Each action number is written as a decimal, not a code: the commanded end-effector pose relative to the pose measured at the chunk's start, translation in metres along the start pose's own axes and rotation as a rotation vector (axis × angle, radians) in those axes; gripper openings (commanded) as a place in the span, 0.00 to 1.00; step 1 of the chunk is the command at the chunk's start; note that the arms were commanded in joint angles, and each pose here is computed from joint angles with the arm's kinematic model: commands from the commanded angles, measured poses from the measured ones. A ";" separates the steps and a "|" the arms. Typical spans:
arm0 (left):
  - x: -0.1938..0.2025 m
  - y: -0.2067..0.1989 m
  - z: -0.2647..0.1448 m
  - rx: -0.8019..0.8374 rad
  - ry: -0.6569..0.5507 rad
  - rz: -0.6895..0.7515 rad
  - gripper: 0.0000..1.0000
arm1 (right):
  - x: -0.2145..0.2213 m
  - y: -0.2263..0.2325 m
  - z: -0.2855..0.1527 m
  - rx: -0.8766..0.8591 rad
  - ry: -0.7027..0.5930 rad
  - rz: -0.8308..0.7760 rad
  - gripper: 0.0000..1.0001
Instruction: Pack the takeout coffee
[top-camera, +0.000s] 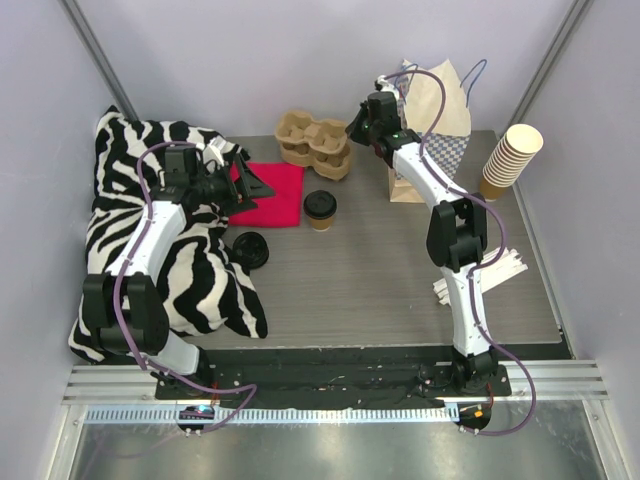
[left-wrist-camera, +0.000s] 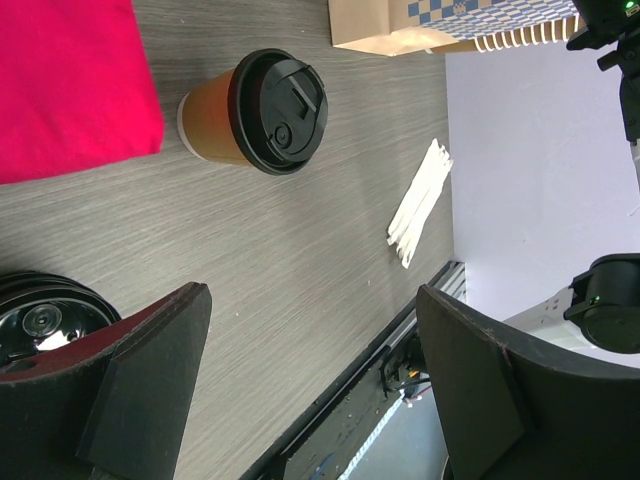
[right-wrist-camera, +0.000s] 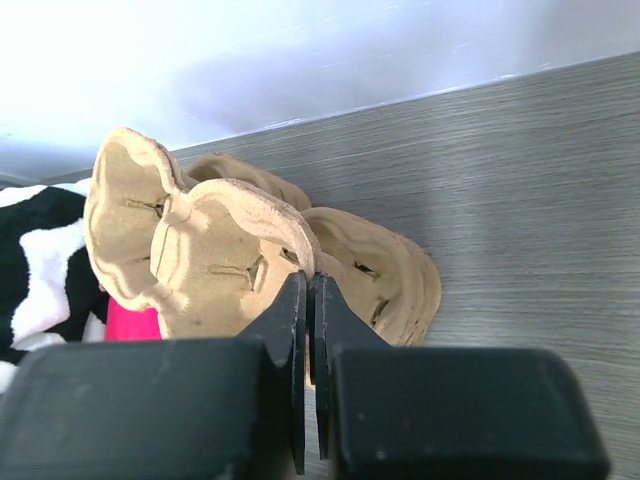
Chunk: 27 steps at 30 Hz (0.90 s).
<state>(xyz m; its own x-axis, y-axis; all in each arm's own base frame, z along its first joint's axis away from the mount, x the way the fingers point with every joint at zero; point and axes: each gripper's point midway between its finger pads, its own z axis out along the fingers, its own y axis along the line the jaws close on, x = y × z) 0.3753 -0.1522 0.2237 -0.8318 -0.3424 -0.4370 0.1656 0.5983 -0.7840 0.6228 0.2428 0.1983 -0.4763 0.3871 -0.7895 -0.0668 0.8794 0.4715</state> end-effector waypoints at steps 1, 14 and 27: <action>-0.009 -0.009 -0.002 0.038 -0.025 0.030 0.88 | -0.055 0.033 -0.031 -0.088 -0.118 0.044 0.01; -0.025 -0.025 -0.015 0.083 -0.077 0.080 0.88 | -0.085 0.064 -0.075 -0.215 -0.126 0.074 0.01; 0.000 -0.083 -0.095 0.074 -0.097 0.679 0.88 | -0.048 0.060 -0.225 -0.351 0.044 -0.101 0.01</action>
<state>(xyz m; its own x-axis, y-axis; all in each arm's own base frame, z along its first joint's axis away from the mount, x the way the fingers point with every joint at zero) 0.3518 -0.1417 0.2945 -0.6758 -0.1801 -0.7147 0.4714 0.6398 -0.6070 0.5045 0.2208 0.3290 -0.4862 0.3825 -0.7857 -0.2808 0.7830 0.5550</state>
